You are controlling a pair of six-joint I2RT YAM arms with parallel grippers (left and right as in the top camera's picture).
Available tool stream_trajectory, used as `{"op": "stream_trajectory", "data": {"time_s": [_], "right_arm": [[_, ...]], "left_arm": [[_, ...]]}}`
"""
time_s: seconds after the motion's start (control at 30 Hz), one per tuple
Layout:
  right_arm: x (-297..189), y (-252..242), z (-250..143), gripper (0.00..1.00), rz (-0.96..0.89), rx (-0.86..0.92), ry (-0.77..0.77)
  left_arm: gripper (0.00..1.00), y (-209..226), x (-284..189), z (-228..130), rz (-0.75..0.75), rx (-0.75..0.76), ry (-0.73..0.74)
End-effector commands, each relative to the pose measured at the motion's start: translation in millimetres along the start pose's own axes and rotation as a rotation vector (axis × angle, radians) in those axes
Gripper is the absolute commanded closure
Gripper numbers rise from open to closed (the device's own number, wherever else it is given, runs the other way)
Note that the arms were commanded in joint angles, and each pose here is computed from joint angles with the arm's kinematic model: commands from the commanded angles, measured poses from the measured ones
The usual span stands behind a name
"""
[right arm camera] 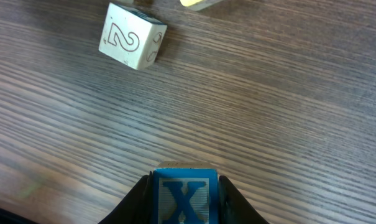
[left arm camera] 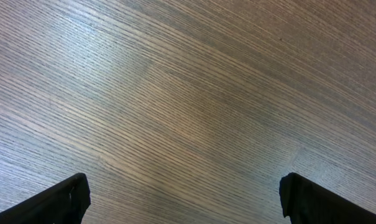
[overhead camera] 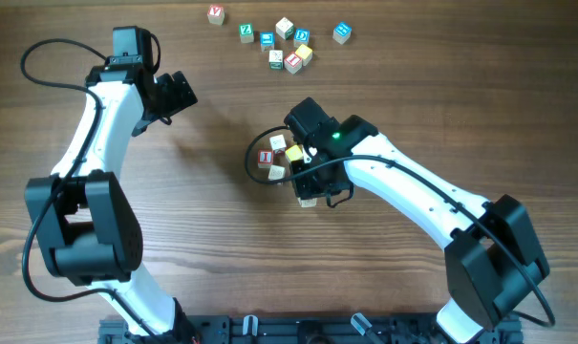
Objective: Form a circle
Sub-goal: 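Lower the X block beside the 2 block and release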
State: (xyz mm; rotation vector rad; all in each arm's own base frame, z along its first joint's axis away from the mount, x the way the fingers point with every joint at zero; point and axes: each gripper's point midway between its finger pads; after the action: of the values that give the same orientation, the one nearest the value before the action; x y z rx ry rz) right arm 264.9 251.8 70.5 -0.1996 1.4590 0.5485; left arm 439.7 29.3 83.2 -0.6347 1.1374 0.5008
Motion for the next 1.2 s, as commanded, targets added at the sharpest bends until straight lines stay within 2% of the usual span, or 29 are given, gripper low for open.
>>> {"op": "stream_trajectory", "data": {"time_s": [0.0, 1.17], "right_arm": [[1.0, -0.4, -0.4, 0.81, -0.016, -0.008, -0.007], [1.0, -0.1, -1.9, 0.81, -0.013, -0.007, -0.001]], "left_arm": [[0.0, -3.4, -9.1, 6.4, -0.018, 0.001, -0.021], [0.0, -3.4, -9.1, 6.4, -0.018, 0.001, -0.021]]}}
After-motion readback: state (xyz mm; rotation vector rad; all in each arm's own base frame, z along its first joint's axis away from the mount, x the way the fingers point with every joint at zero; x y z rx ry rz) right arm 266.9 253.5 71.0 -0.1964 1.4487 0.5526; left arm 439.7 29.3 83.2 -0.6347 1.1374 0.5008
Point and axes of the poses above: each gripper's point midway between its finger pads, its own x axis out along the fingers, its own y axis along the line the jaws close on, z = x × y, and after that the axes turned 15 degrees about -x, right-handed
